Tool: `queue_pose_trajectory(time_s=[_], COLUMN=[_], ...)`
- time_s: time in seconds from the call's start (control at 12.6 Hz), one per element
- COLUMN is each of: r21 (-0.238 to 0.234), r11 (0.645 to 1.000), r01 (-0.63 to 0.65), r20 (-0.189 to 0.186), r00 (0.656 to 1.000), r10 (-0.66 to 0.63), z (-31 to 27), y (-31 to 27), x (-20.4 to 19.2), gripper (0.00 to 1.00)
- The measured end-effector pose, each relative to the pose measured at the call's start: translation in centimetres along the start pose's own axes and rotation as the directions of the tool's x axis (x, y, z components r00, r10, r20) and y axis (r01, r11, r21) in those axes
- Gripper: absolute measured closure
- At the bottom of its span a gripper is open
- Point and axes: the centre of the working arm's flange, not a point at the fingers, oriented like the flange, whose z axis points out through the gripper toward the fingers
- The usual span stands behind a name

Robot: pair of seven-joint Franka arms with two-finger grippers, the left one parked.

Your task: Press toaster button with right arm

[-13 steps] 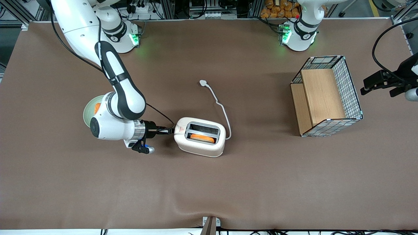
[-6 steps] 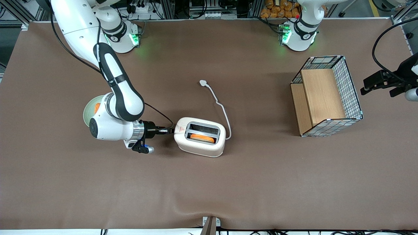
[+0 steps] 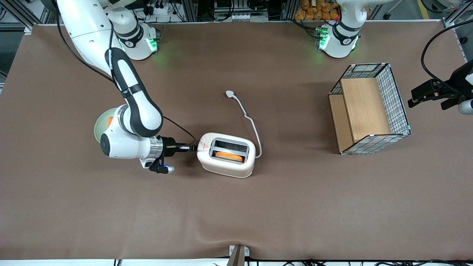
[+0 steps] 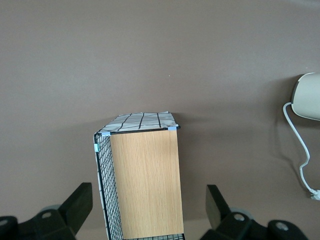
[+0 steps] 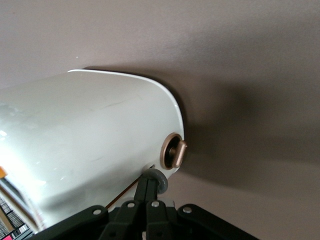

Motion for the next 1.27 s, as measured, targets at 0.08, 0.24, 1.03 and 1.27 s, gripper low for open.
queue_pose_trajectory(time_s=[0.08, 0.24, 1.03, 1.27], r21=[0.005, 0.009, -0.267, -0.356], r11=[1.0, 0.999, 0.96, 0.933], r01=[0.009, 0.031, 0.089, 0.056], r20=[0.01, 0.025, -0.02, -0.045], r00=[1.0, 0.999, 0.995, 0.996], r10=[-0.01, -0.031, -0.098, -0.077], z=[-0.8, -3.8, -19.9, -24.2], y=[-0.4, -1.2, 2.2, 5.0], x=[0.0, 0.3, -1.4, -1.9], gripper=[0.95, 0.87, 0.0, 0.0])
